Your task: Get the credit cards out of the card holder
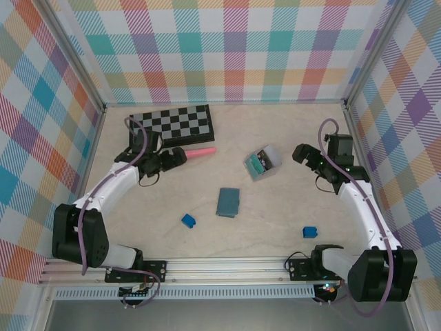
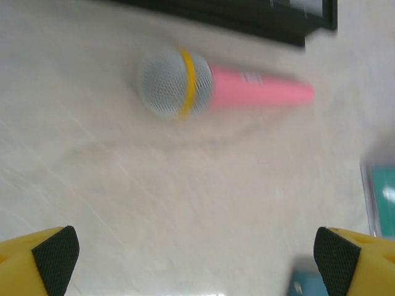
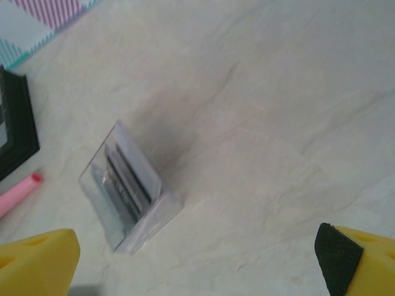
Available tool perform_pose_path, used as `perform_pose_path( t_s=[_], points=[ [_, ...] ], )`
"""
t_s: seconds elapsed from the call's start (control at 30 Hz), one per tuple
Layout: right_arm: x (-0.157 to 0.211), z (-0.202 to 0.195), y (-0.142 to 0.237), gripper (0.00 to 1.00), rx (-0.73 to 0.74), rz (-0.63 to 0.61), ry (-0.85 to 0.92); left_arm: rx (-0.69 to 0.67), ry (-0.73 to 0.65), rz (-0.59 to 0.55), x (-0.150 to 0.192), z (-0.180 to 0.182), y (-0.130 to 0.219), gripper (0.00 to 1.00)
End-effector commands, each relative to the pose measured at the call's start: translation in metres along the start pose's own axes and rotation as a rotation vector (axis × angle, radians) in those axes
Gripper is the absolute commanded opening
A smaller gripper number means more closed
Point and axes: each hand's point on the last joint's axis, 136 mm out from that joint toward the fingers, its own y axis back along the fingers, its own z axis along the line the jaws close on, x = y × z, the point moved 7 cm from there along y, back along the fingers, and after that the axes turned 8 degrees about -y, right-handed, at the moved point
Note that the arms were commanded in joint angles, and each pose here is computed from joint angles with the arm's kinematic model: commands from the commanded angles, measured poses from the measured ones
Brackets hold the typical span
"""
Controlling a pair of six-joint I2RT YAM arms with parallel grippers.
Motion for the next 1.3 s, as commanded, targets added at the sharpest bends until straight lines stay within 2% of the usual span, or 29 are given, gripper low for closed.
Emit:
perform_pose_path(
  t_s=[0.0, 0.17, 0.33, 0.43, 0.53, 0.7, 0.93, 1.1, 1.27],
  points=[
    [0.014, 0.017, 0.013, 1.00, -0.141, 0.143, -0.049, 0.109, 0.015, 0.128, 0.021, -0.030, 0.000, 1.00],
    [0.043, 0.041, 0.009, 1.00, -0.241, 0.276, -0.021, 0.244, 0.009, 0.225, 0.053, -0.069, -0.015, 0.94],
    [0.082, 0.064, -0.008, 0.91, -0.216, 0.405, 0.067, 0.295, 0.014, 0.309, 0.081, -0.087, -0.030, 0.82],
    [0.108, 0.079, -0.021, 0.82, -0.222, 0.473, 0.112, 0.319, 0.048, 0.339, 0.093, -0.086, -0.040, 0.72],
    [0.135, 0.090, -0.037, 0.66, -0.189, 0.548, 0.158, 0.367, 0.080, 0.354, 0.100, -0.088, -0.050, 0.65],
    [0.172, 0.098, -0.064, 0.46, -0.078, 0.634, 0.207, 0.376, 0.099, 0.379, 0.109, -0.088, -0.059, 0.60],
    [0.202, 0.111, -0.088, 0.31, -0.036, 0.701, 0.250, 0.385, 0.105, 0.409, 0.115, -0.088, -0.068, 0.53],
    [0.208, 0.108, -0.098, 0.25, 0.009, 0.719, 0.250, 0.388, 0.109, 0.436, 0.119, -0.089, -0.074, 0.50],
    [0.212, 0.104, -0.104, 0.23, 0.027, 0.740, 0.253, 0.413, 0.112, 0.464, 0.125, -0.089, -0.079, 0.50]
  ],
)
